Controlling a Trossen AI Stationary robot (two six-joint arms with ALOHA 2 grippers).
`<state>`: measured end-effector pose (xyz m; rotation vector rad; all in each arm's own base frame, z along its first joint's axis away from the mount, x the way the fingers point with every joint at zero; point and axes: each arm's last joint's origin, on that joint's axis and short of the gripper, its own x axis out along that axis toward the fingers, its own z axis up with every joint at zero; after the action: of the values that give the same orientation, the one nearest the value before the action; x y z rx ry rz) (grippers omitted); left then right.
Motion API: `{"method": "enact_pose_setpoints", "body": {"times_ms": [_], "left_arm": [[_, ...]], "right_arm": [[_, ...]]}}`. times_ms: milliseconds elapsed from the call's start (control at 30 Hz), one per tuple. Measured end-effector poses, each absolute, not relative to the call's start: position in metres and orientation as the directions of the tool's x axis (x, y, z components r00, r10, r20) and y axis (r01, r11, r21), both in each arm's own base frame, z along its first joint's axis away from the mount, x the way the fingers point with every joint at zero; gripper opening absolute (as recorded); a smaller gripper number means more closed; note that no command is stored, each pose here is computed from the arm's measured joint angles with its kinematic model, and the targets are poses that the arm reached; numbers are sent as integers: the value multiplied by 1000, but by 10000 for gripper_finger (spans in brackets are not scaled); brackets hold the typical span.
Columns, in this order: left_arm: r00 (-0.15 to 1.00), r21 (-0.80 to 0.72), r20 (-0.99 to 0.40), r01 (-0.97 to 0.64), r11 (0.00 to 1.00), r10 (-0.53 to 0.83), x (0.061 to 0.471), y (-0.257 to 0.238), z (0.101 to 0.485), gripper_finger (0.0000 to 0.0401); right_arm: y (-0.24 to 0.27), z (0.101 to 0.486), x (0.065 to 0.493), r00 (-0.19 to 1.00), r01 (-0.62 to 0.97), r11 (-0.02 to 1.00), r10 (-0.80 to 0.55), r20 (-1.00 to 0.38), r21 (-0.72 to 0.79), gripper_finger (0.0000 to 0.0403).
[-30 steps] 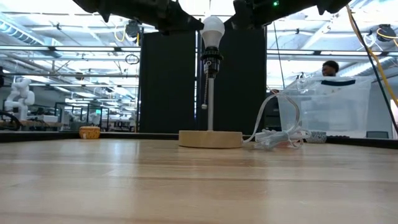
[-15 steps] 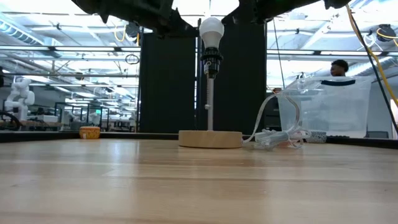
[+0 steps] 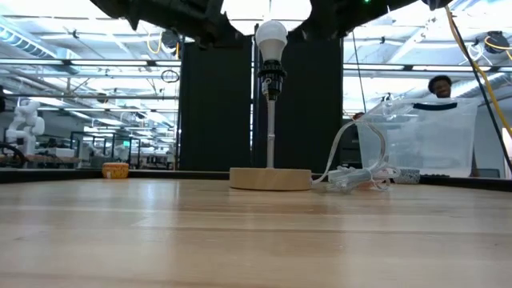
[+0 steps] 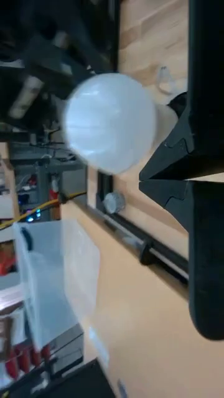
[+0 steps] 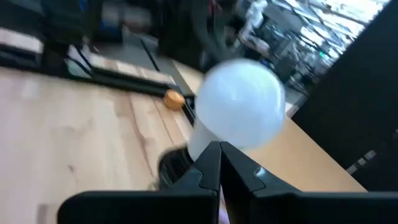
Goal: Screw lightbulb
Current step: Insert the light bulb on the brown lamp
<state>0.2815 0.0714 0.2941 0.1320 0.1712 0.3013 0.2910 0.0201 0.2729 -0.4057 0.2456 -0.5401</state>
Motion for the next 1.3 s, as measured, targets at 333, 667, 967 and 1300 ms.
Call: {"method": "enact_pose_setpoints", "body": {"times_ms": [333, 667, 967, 1300], "left_arm": [[969, 197, -116, -191, 962, 216, 279, 46, 304, 0], [977, 198, -122, -149, 969, 176, 282, 36, 302, 0], [974, 196, -150, -140, 971, 171, 289, 40, 293, 0], [964, 188, -152, -188, 964, 217, 287, 53, 292, 0]], "right_arm": [[2, 278, 290, 743, 570, 688, -665, -76, -450, 0], [-21, 280, 293, 789, 526, 726, -611, -64, -444, 0], [-22, 283, 293, 815, 499, 738, -578, -42, -454, 0], [-9, 282, 293, 828, 477, 751, -558, -53, -456, 0]]}}
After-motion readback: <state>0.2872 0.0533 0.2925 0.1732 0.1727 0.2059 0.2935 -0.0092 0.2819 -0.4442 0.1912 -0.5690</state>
